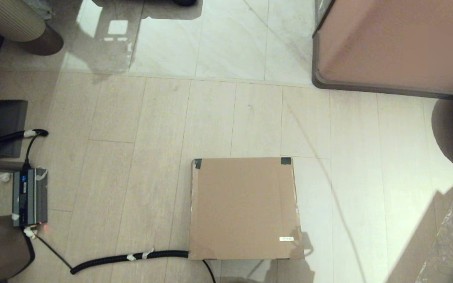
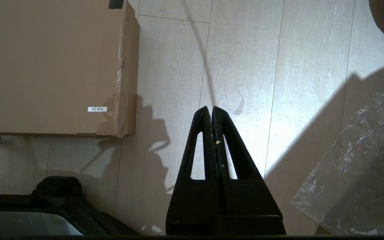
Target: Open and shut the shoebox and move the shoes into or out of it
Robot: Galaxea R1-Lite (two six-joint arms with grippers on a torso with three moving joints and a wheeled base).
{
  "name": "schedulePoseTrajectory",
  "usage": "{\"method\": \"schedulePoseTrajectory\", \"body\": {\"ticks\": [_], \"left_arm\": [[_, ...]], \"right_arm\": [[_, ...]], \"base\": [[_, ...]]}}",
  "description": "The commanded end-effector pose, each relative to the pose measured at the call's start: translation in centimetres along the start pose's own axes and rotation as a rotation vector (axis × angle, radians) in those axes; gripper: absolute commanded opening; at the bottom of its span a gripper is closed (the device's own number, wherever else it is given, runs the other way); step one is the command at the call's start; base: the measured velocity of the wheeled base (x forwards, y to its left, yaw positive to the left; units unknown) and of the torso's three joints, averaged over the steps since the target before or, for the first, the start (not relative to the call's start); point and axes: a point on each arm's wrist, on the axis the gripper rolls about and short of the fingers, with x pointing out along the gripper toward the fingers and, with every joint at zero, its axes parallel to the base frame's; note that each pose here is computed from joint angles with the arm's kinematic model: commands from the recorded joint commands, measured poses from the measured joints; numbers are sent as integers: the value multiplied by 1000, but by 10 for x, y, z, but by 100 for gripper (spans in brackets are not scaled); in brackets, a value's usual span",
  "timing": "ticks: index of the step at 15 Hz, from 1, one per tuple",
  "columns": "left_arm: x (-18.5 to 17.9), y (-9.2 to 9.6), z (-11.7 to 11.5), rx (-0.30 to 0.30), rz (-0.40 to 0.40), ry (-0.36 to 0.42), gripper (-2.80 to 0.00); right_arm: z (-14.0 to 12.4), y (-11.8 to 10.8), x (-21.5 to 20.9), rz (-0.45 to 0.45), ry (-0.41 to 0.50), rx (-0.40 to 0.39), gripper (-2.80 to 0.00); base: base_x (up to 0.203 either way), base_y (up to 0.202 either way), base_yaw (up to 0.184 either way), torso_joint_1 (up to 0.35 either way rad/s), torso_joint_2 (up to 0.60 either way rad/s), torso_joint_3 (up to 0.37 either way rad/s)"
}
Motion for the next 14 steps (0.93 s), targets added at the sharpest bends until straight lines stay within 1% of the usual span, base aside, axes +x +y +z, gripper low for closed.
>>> {"method": "schedulePoseTrajectory", "body": {"ticks": [1, 9, 12, 14], "left_arm": [[0, 0, 0, -11, 0, -6, -280], [0, 0, -1, -11, 0, -6, -280], [0, 0, 0, -11, 0, -6, -280], [0, 0, 0, -11, 0, -6, -280]], "right_arm": [[0, 0, 0, 0, -7, 0, -280], [1, 0, 0, 1, -13, 0, -280], [-1, 0, 0, -3, 3, 17, -280], [-1, 0, 0, -2, 4, 10, -280]], "base": [[0, 0, 0, 0, 0, 0], [0, 0, 0, 0, 0, 0], [0, 0, 0, 0, 0, 0], [0, 0, 0, 0, 0, 0]]}}
